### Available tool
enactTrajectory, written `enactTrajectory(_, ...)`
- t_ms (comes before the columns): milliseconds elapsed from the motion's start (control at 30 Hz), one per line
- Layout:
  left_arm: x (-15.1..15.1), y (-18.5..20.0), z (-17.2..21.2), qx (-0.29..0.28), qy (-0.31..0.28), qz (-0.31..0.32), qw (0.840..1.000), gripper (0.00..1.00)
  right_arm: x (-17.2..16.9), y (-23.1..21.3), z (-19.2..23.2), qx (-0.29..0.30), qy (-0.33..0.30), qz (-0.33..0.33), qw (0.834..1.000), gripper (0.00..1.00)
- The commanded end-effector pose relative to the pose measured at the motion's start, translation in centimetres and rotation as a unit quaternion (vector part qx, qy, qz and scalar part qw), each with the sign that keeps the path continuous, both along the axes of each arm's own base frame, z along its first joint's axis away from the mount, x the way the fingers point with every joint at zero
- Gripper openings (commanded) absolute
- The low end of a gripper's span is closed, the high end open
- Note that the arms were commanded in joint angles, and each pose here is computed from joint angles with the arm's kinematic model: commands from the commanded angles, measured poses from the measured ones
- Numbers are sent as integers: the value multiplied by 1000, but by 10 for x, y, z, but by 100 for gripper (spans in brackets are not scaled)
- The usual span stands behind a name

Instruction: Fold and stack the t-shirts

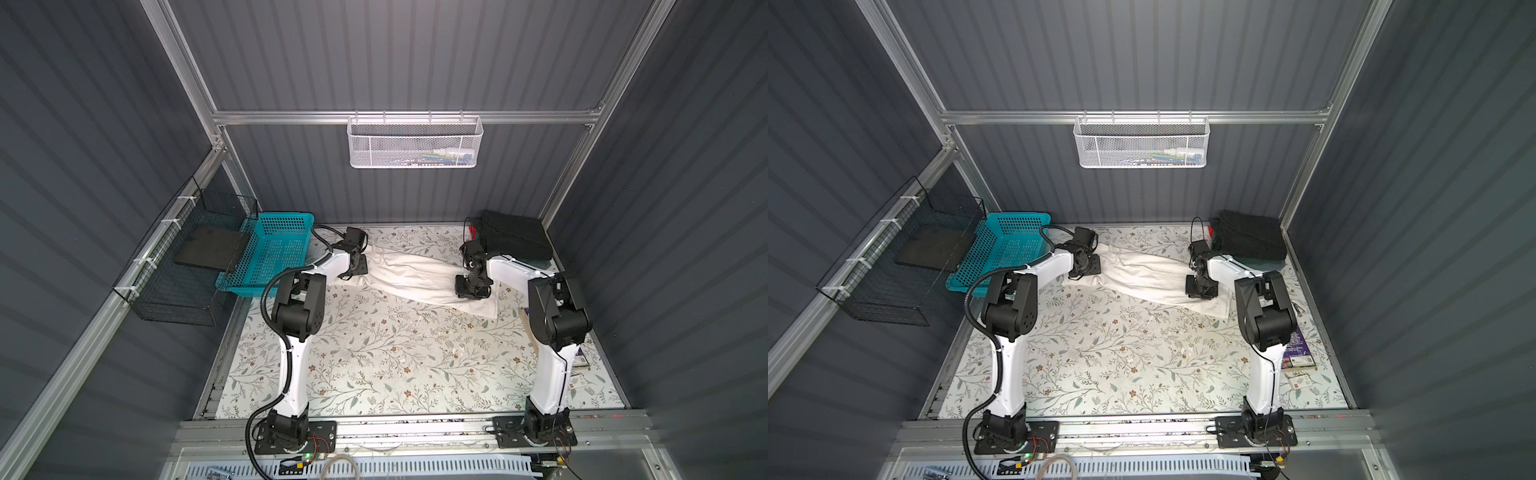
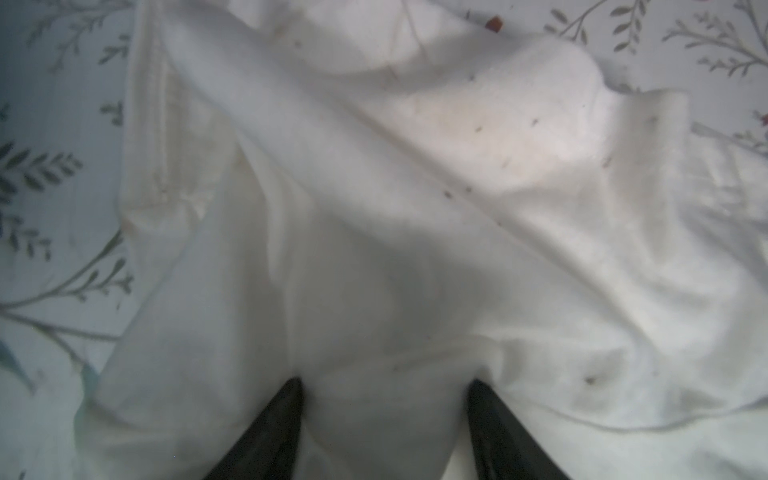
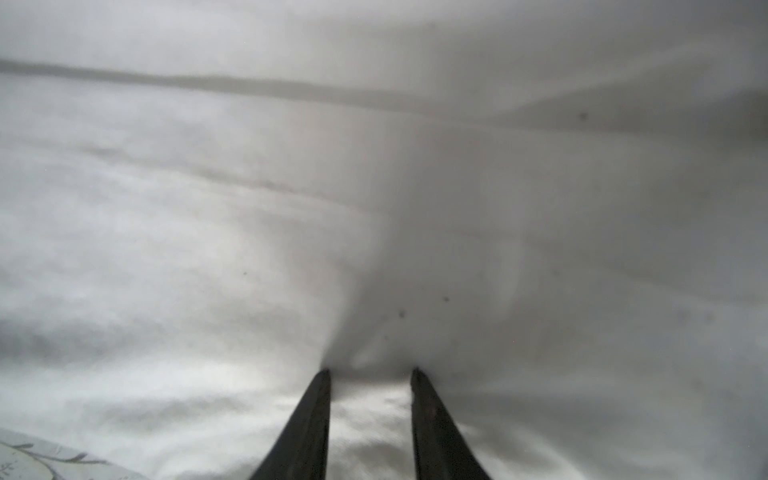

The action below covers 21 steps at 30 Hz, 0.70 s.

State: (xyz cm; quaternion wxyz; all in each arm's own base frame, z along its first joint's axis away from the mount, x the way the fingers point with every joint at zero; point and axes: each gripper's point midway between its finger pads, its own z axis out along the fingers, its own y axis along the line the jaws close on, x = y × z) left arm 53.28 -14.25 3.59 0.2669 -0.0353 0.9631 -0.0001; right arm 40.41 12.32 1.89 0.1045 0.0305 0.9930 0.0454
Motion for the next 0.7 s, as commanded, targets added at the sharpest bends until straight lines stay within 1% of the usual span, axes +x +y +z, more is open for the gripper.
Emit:
enactTrajectory(0, -1, -1, -28, 30, 50, -47, 997, 64, -31, 12, -14, 0, 50, 32, 998, 34)
enactTrajectory(100, 14, -5, -28, 42, 45, -65, 996, 66, -42, 27, -18, 10, 59, 48, 997, 32)
enactTrajectory(233, 28, -16, -20, 25, 39, -79, 996, 70, -59, 59, -18, 50, 61, 70, 994, 30)
enactTrajectory(367, 40, -21, -14, 24, 24, -92, 995, 71, -78, 87, -25, 89, 89, 83, 989, 27)
enactTrajectory(500, 47, -20, -10, 39, 14, -110, 993, 74, -95, 97, -34, 88, 112, 97, 985, 25)
enactTrajectory(600, 51, -13, -4, 58, 6, -116, 992, 74, -110, 101, -34, 104, 131, 94, 981, 24)
enactTrajectory(667, 56, -10, -1, 63, -3, -123, 990, 75, -118, 98, -34, 101, 134, 89, 982, 24)
